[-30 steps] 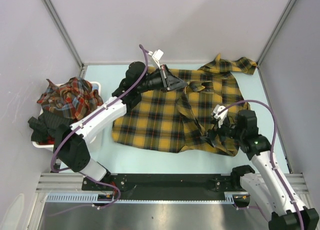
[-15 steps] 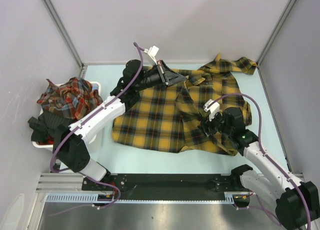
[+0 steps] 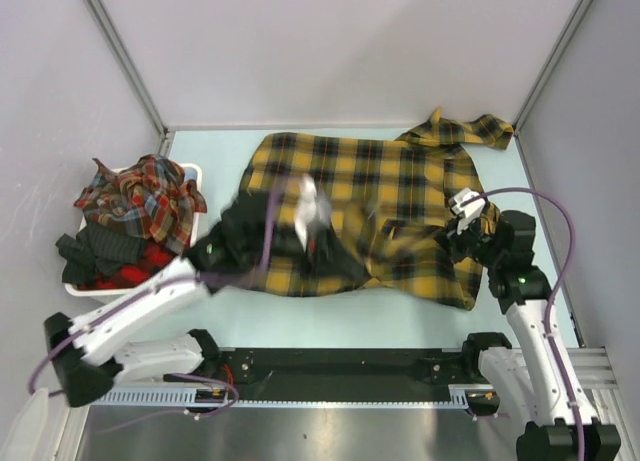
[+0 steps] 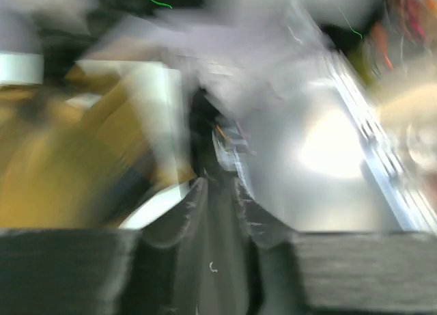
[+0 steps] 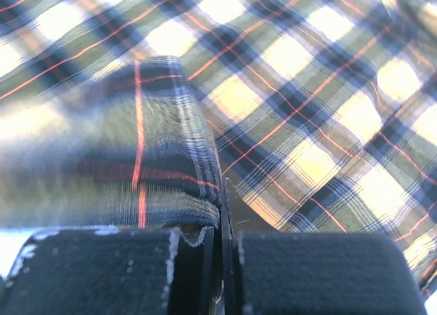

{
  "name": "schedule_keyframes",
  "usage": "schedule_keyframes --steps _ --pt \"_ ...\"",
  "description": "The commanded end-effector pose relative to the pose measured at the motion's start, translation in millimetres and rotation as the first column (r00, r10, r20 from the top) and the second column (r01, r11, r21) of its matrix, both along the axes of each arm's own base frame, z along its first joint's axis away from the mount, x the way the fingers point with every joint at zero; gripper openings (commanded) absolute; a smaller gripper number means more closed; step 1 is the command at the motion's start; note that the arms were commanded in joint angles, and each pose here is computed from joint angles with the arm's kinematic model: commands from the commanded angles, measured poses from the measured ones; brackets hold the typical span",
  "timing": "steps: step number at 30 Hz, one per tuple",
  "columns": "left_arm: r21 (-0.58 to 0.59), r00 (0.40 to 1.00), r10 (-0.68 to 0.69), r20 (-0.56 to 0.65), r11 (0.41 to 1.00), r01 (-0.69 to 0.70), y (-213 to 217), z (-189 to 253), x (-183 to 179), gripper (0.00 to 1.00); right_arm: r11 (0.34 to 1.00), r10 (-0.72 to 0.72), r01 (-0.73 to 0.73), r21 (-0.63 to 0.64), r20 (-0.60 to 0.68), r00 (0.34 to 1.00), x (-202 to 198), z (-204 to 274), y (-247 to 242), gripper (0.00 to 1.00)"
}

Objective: Fold and stack the long sleeve shirts
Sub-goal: Fold the shirt

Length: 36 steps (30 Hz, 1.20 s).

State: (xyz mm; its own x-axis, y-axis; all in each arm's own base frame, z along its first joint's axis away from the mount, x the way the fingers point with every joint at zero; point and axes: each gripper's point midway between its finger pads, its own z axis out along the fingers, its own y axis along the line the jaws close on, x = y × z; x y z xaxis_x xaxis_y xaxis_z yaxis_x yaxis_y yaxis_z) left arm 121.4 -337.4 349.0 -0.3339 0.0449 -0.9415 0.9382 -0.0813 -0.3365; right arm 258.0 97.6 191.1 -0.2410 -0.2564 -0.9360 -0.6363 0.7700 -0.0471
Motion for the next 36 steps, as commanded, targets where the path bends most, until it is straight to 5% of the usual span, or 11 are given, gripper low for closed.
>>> schedule_keyframes --steps 1,3,7,16,26,30,36 --pt "0.373 0.787 -0.389 0.479 0.902 0.218 34.4 -125.4 -84.8 0.34 0.977 0.208 -0.207 -0.050 0.014 0.978 -41.6 8.5 14.3 0.00" --pt "0.424 0.772 -0.398 0.495 0.887 0.185 48.5 -144.0 -82.3 0.56 0.961 0.262 -0.260 -0.097 0.008 0.965 -62.9 0.3 14.7 0.00" --pt "0.548 0.768 -0.369 0.523 0.836 0.029 94.9 -180.8 -40.2 0.66 0.917 0.358 -0.342 -0.206 0.042 0.933 -93.4 -12.3 13.8 0.00" --pt "0.826 0.732 -0.458 0.504 0.504 -0.252 216.9 -282.6 39.1 0.63 0.874 0.411 -0.380 -0.303 0.045 0.911 -113.4 -16.8 8.2 0.00" --pt "0.826 0.698 -0.443 0.563 0.327 -0.459 274.7 -329.5 65.6 0.68 0.882 0.374 -0.342 -0.324 0.037 0.927 -117.6 -11.7 1.0 0.00" --pt "0.808 0.701 -0.401 0.589 0.298 -0.509 284.5 -326.4 79.7 0.55 0.883 0.363 -0.326 -0.338 0.049 0.931 -120.6 -5.4 -1.5 0.00" --pt "0.819 0.736 -0.363 0.571 0.315 -0.480 283.0 -315.4 73.9 0.15 0.883 0.361 -0.316 -0.349 0.072 0.930 -131.1 7.6 -2.7 0.00"
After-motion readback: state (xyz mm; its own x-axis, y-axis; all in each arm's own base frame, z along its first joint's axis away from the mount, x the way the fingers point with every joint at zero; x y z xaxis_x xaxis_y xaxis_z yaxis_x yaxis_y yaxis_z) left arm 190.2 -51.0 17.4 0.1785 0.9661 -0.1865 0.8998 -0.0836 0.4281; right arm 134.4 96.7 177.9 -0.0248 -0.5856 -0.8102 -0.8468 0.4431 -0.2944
